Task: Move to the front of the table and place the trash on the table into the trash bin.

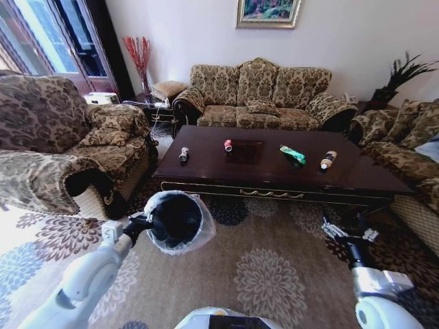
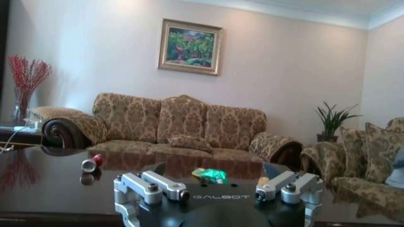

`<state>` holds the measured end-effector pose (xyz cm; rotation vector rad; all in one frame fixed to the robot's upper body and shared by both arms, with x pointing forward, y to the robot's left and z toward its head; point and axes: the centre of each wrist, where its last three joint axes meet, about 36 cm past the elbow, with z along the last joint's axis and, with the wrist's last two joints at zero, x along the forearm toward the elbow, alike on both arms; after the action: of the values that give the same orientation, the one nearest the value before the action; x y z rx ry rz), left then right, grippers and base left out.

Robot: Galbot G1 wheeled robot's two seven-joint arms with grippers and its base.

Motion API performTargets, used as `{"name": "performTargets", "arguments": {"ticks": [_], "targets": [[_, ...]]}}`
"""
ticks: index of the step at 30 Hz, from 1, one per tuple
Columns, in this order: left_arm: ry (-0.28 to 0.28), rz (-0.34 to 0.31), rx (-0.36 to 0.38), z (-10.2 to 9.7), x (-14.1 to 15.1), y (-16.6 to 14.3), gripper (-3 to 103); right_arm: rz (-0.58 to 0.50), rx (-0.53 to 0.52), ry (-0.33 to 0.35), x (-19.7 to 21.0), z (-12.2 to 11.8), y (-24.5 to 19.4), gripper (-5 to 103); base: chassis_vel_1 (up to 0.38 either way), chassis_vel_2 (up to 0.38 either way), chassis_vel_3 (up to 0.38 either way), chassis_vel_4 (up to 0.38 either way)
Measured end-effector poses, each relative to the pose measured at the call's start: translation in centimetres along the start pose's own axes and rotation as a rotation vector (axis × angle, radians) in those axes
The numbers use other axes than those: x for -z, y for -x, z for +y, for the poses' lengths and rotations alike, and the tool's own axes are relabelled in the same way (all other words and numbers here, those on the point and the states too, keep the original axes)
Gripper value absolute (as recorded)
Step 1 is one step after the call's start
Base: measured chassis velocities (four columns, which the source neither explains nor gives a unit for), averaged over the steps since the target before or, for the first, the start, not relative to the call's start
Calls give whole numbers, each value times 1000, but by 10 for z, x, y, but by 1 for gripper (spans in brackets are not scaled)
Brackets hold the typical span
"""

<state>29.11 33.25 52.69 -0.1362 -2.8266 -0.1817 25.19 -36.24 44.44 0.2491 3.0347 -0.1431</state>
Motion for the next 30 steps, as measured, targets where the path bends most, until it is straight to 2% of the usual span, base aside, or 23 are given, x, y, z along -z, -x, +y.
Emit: {"name": "performTargets", "arguments": {"ticks": [6, 16, 30], "targets": [[20, -29, 13, 15, 14, -7, 2, -2, 14, -3, 0, 5, 12, 100, 0, 0, 0, 0], [25, -49, 0, 14, 21, -8, 2, -3, 12, -13, 4, 2, 13, 100, 0, 0, 0, 0], [-10, -54, -16, 18, 24, -10, 2, -1, 17, -16, 9, 7, 12, 100, 0, 0, 0, 0]]}}
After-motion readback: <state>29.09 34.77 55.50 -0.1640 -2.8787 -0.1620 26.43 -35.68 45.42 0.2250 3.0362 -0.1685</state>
